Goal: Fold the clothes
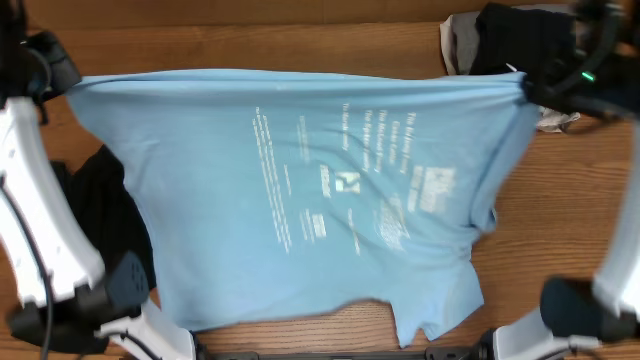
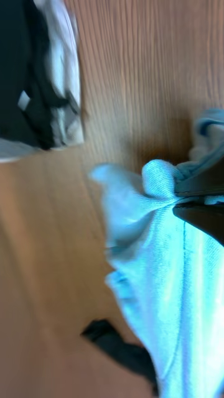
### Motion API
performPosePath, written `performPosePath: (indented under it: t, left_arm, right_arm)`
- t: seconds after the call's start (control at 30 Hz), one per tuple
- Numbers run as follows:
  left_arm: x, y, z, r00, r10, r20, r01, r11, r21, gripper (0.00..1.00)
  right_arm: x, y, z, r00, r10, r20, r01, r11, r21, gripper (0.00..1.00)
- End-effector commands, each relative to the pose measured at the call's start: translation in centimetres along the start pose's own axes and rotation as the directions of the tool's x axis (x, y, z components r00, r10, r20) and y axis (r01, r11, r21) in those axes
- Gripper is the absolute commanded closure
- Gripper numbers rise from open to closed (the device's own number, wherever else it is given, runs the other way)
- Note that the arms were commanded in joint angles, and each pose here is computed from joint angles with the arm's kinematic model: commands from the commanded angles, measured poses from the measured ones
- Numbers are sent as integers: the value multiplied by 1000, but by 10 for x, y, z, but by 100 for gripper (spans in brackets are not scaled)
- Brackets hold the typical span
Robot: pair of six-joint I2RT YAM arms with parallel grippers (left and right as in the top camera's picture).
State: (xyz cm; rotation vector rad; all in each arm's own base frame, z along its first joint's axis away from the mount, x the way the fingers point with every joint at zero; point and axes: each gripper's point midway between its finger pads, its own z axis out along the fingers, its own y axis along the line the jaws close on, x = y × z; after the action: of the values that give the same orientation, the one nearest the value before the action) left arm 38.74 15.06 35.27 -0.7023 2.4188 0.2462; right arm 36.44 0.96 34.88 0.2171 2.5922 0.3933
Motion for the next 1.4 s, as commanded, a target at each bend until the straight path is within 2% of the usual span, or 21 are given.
performPosePath:
  t: [0.0, 0.23, 0.37, 0.5, 0.6, 0.67, 0.8, 0.97, 1.07, 1.17, 1.37]
  left_arm:
    - [3, -8, 59, 995, 15, -100, -15, 1000, -5, 96]
    - [14, -51, 176, 976, 69, -206, -57, 996, 63, 96]
    - [20, -75, 221, 973, 101, -206, -86, 993, 81, 96]
    - [23, -98, 243, 974, 127, -185, -110, 989, 103, 96]
    - [23, -113, 244, 975, 153, -163, -134, 983, 121, 96]
    - [24, -121, 241, 971, 181, -156, -161, 978, 134, 96]
    - [49, -123, 231, 945, 218, -245, -190, 973, 134, 96]
    - [106, -116, 204, 845, 231, -483, -158, 970, 187, 96]
    - [127, -104, 190, 782, 247, -573, -180, 968, 172, 96]
    - [136, -99, 184, 752, 254, -609, -193, 967, 166, 96]
    - [150, -90, 190, 710, 274, -649, -231, 961, 153, 96]
  right_arm:
    - [-10, -3, 50, 996, -43, -82, 44, 999, 10, 96]
    - [-23, -8, 177, 976, -62, -210, 63, 998, -3, 96]
    - [-27, -9, 239, 971, -84, -222, 82, 996, -14, 96]
    - [-29, -9, 276, 971, -100, -216, 98, 995, -23, 92]
    - [-32, -9, 284, 974, -107, -202, 104, 994, -26, 92]
    - [-32, -9, 283, 973, -106, -204, 103, 994, -26, 96]
    - [-15, -10, 266, 956, -81, -283, 81, 997, -11, 96]
    - [40, -24, 239, 863, -2, -506, 41, 997, 66, 96]
    - [57, -27, 235, 823, 39, -566, 17, 995, 94, 96]
    - [66, -36, 238, 808, 92, -582, -3, 988, 152, 96]
    - [114, -56, 258, 710, 165, -685, -18, 976, 216, 96]
